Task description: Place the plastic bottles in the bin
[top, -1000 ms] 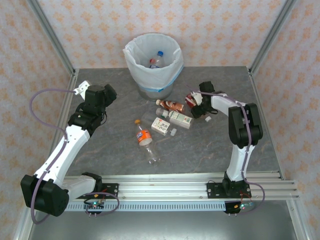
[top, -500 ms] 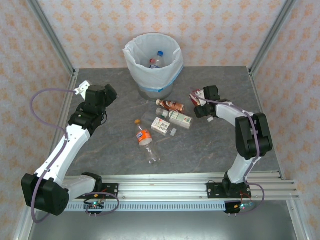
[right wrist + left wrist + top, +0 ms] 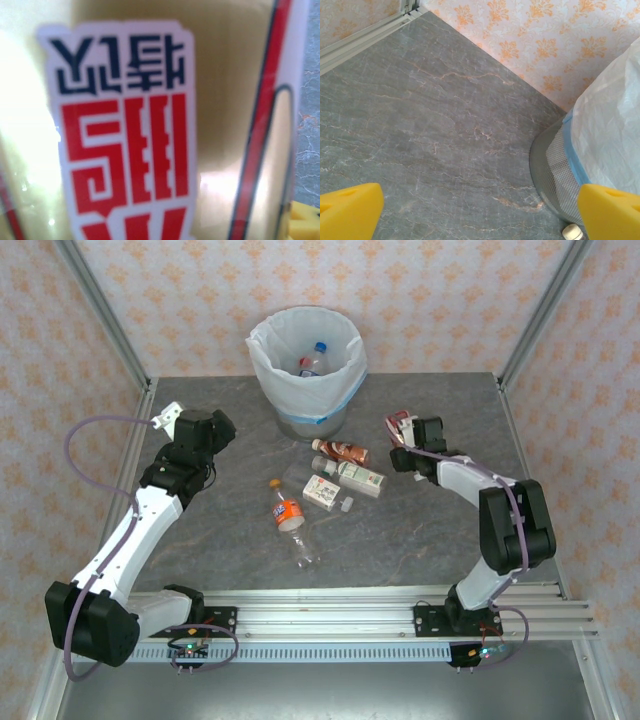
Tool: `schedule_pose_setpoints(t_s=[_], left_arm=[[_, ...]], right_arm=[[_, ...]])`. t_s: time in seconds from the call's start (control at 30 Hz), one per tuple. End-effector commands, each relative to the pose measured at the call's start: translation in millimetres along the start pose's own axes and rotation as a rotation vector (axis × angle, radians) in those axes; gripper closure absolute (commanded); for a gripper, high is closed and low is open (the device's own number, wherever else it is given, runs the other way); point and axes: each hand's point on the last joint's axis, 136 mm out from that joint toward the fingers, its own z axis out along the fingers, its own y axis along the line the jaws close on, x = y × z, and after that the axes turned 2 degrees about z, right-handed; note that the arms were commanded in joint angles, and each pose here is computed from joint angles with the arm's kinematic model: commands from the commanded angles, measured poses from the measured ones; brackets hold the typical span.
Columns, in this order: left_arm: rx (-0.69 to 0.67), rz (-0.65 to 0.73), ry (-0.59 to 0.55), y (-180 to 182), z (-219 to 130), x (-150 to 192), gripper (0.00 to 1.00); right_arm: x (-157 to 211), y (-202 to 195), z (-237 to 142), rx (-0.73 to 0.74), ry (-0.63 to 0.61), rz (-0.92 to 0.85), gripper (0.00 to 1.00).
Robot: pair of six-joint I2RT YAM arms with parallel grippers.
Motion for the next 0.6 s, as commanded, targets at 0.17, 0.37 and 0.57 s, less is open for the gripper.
schedule_pose_setpoints(t_s=[0.17,0.37,0.57], left_arm=[[-0.027,0.005,0.013,7.5,4.3,4.2,0.0],[-0.028,0.011,0.03,7.6,7.7,9.4,0.0],[-0.033,0.027,0.038,8.2,8.9,10.8,0.0]], right_arm=[[-46.0,-5.0,-30.2,0.027,-0.221,0.078,0.47],[-79.5,0.5,-58.7,0.017,-0.334,0.092,0.47],[-117.6,7.6,-89.3,-0.017,-0.478,0.128,0.47]])
